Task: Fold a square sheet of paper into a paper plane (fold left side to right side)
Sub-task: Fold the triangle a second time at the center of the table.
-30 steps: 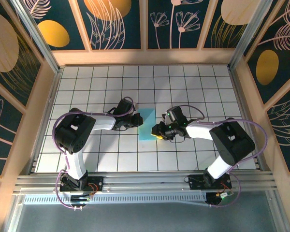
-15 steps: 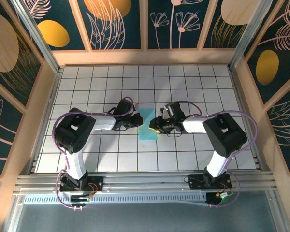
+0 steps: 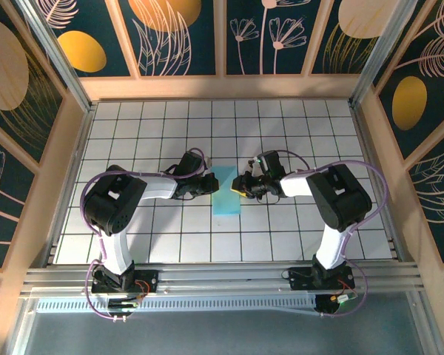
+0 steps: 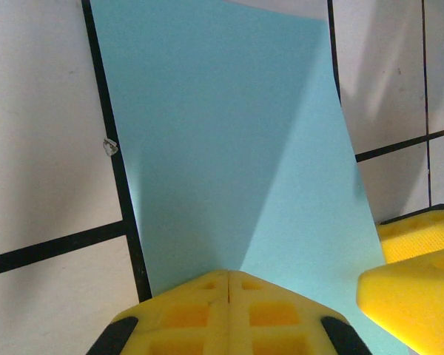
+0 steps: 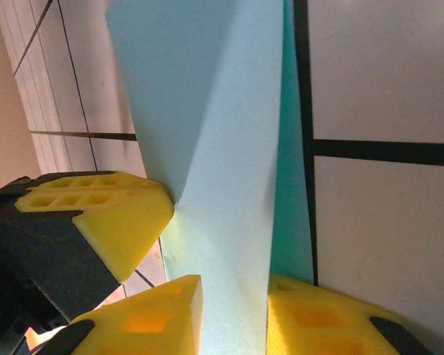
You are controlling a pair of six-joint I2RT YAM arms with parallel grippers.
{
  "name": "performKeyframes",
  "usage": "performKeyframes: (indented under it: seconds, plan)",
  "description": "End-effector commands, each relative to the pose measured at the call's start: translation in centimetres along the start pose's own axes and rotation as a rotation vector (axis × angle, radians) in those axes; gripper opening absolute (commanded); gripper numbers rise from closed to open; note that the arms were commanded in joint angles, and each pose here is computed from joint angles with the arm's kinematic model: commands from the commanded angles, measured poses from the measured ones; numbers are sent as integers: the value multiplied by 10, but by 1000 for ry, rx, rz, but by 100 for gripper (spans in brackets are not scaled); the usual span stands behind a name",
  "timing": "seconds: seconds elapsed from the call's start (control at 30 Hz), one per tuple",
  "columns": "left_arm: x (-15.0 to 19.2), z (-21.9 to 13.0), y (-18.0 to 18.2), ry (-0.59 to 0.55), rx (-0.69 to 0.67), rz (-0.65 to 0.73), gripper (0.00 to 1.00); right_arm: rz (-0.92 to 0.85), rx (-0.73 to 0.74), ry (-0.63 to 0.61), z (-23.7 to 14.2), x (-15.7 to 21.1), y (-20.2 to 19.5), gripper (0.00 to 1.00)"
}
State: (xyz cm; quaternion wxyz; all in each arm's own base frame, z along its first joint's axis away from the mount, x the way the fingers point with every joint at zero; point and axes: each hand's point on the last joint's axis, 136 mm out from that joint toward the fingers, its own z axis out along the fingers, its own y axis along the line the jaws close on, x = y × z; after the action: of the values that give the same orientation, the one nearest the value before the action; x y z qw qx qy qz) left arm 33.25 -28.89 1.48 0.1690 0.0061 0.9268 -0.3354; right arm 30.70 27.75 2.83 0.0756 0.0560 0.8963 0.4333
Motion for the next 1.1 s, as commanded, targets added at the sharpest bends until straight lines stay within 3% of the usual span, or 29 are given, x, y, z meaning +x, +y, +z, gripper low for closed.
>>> performKeyframes:
  seconds: [0.0,0.3,0.43,0.67,1.07]
  plan:
    - [1,0,-5,10,9,22,4,-24,-16,-11,1,-7,2,22]
    - [-22,-31,-32,-104,43,119,25,29,-34,-1,-2,-1,3,0]
    - [-20,-57,-41,-186,41,191,30,52,-24,8,-2,1,1,0]
    - [18,-85,-56,-228,8,364,38,61,-16,4,-5,1,2,0]
    - [78,-55,-106,-153,-150,724,52,65,-9,2,-4,0,1,0]
